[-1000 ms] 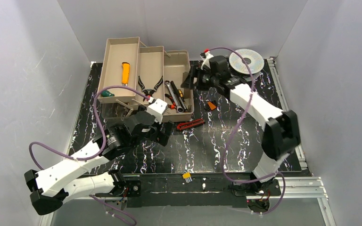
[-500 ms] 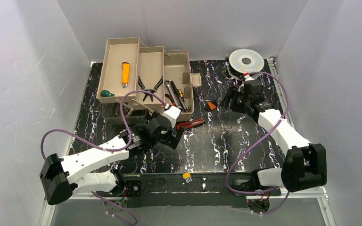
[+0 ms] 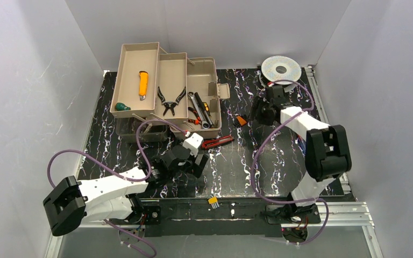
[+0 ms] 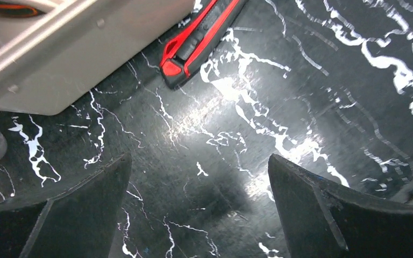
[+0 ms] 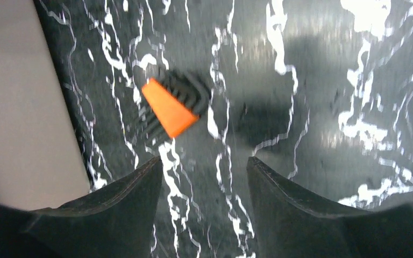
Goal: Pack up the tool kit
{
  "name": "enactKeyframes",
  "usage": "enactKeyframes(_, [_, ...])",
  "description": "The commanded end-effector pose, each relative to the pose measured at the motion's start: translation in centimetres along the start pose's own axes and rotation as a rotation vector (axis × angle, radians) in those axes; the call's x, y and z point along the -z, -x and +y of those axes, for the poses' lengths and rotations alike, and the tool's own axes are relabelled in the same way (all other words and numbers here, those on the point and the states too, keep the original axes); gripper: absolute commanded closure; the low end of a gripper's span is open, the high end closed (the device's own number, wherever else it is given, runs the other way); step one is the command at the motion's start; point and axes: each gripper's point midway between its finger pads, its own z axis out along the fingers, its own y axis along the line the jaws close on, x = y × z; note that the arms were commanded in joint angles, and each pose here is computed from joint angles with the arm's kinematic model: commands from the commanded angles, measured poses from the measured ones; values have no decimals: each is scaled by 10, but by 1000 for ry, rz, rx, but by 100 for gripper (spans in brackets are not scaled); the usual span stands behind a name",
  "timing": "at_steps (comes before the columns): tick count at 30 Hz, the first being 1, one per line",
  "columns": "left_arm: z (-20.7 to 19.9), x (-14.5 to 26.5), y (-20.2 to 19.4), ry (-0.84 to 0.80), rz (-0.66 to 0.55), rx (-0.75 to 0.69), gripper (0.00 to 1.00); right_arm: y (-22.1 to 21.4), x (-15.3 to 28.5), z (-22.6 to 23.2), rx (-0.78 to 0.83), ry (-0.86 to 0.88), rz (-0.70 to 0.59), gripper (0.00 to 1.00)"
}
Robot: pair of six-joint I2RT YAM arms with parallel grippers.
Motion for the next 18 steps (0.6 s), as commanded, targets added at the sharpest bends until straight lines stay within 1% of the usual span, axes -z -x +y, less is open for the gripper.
enactKeyframes(1, [-2,-8,7,-35,-125,-60,0,43,-13,12,91,-39,-75,34])
enactKeyframes(4, [-11,-9,3,-87,-130,-77,5,45,-25,9,129,-71,-51,34])
enactKeyframes(8, [-15,-9,1,-116,-151,-74,5,45,-39,15,185,-80,-26,37])
enactKeyframes(10, [-16,-9,2,-119,-160,-68,5,44,-45,20,219,-86,-7,40])
enactKeyframes(13, [-18,-9,2,-129,-161,-65,5,36,-54,20,262,-114,23,42])
enactKeyframes(18, [-17,-10,2,-119,-154,-63,5,30,-64,16,313,-181,27,43])
